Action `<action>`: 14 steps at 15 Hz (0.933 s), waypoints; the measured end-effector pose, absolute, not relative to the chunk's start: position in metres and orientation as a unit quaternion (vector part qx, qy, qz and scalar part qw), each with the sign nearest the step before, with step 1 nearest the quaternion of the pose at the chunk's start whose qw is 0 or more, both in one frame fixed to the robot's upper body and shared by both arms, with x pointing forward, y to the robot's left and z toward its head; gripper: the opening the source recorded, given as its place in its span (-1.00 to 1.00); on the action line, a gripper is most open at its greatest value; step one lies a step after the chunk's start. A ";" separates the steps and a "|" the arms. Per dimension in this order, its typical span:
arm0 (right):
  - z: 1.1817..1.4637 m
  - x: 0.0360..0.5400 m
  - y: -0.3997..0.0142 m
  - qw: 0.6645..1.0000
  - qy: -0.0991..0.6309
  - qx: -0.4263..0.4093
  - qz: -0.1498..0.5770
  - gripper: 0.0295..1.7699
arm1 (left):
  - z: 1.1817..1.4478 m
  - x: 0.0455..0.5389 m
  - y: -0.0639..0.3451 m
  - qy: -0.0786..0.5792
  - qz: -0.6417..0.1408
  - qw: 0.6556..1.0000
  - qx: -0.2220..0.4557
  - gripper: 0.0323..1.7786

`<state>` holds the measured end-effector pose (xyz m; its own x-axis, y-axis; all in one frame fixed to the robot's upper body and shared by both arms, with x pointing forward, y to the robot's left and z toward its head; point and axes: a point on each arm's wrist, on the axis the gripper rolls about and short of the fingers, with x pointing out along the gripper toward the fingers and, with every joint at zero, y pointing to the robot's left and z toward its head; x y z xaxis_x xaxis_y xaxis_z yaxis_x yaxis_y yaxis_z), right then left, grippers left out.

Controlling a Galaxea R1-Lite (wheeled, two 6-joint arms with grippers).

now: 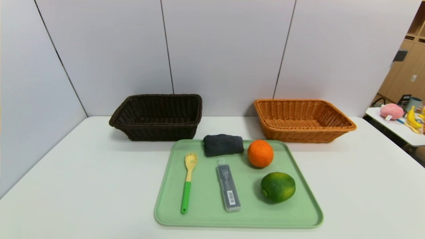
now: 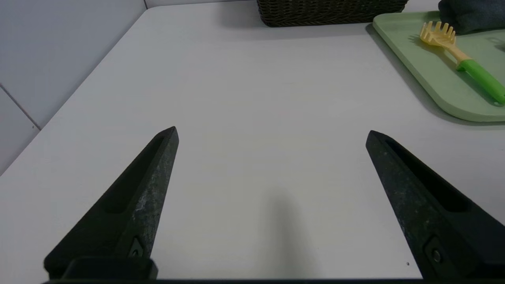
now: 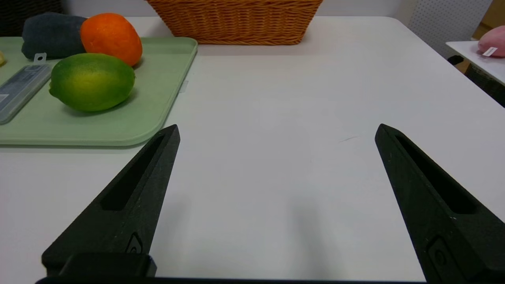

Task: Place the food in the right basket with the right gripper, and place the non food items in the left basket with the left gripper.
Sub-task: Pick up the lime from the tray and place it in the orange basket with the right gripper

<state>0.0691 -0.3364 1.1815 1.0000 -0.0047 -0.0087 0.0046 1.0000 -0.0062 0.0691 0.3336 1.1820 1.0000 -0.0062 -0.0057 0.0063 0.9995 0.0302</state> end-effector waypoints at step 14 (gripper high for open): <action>1.319 0.060 -0.333 0.995 0.065 0.034 0.069 0.93 | 1.290 0.044 0.333 -0.025 -0.019 1.000 0.001 0.90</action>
<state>0.0598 -0.3330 1.3193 0.9820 0.1417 -0.1249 -0.1330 0.9882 0.0757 0.0438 0.3329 1.2899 0.9980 -0.0372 0.0508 0.0371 0.9993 0.0037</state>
